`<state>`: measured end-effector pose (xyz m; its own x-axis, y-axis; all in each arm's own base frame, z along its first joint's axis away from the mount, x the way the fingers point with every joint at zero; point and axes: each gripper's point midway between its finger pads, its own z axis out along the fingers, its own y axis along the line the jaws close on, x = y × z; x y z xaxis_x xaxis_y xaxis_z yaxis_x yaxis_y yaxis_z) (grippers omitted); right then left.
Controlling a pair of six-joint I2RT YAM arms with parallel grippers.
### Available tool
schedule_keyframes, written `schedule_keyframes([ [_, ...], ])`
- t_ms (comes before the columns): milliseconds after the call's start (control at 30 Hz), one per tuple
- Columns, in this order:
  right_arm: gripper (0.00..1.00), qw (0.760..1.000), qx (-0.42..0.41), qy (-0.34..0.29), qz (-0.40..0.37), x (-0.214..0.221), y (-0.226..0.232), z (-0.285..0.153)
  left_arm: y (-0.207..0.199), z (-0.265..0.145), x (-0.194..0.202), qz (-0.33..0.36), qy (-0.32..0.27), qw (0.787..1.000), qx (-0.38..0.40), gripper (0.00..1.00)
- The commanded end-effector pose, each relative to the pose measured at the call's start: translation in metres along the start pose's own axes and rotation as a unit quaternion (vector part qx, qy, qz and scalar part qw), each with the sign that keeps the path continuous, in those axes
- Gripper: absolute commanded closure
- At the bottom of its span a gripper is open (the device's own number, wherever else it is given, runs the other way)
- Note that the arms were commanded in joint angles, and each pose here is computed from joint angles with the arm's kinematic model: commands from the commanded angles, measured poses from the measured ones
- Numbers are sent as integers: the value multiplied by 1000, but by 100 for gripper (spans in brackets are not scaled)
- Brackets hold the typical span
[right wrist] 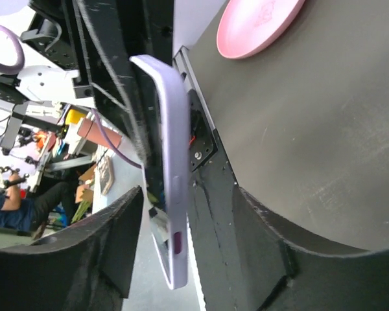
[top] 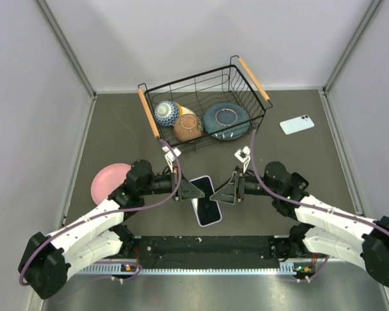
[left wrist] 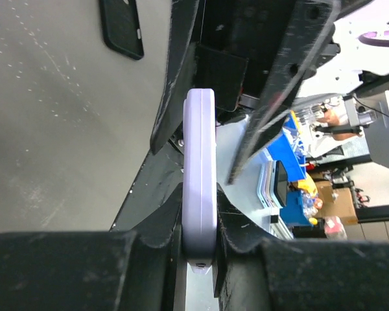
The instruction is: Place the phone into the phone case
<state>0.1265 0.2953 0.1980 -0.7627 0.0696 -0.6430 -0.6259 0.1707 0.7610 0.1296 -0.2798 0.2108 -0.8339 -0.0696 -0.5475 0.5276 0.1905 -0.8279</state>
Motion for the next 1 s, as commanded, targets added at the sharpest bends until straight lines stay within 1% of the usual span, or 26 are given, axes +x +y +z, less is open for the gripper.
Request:
schedule_keyframes([
  [0,50,998,-55,-5,-40,-17,22,11,-34,0,-9,39,-1,996,74,100],
  [33,56,997,-59,-7,-40,-18,23,12,-34,-1,-9,40,0,996,74,100],
  [67,66,997,-67,-13,-44,-21,27,12,-35,-1,-10,42,-1,996,73,100],
  [133,77,997,-71,-14,-36,-19,27,12,-34,-1,-11,44,1,997,68,100],
  [167,88,996,-76,-16,-36,-19,29,12,-34,-1,-11,44,1,997,66,100],
  [233,100,996,-78,-17,-29,-19,29,11,-32,0,-12,42,1,997,59,100],
  [333,100,996,-81,-22,-23,-20,32,9,-33,1,-14,43,1,997,57,88],
  [367,100,996,-81,-24,-20,-20,32,9,-33,1,-15,40,0,998,54,78],
  [433,100,996,-81,-34,-14,-24,35,7,-31,2,-17,40,-4,998,47,68],
  [467,100,996,-77,-45,-11,-27,35,6,-31,1,-17,38,-4,998,44,59],
  [533,100,996,-72,-61,-5,-33,38,3,-27,0,-16,38,-7,999,35,51],
  [600,100,995,-59,-84,5,-40,35,2,-23,-2,-13,36,-13,999,27,47],
  [767,100,987,-55,-149,26,-61,37,-12,-14,-8,-10,34,-32,999,8,45],
  [967,100,981,-55,-179,40,-70,37,-18,-14,-8,-7,23,-43,999,19,46],
])
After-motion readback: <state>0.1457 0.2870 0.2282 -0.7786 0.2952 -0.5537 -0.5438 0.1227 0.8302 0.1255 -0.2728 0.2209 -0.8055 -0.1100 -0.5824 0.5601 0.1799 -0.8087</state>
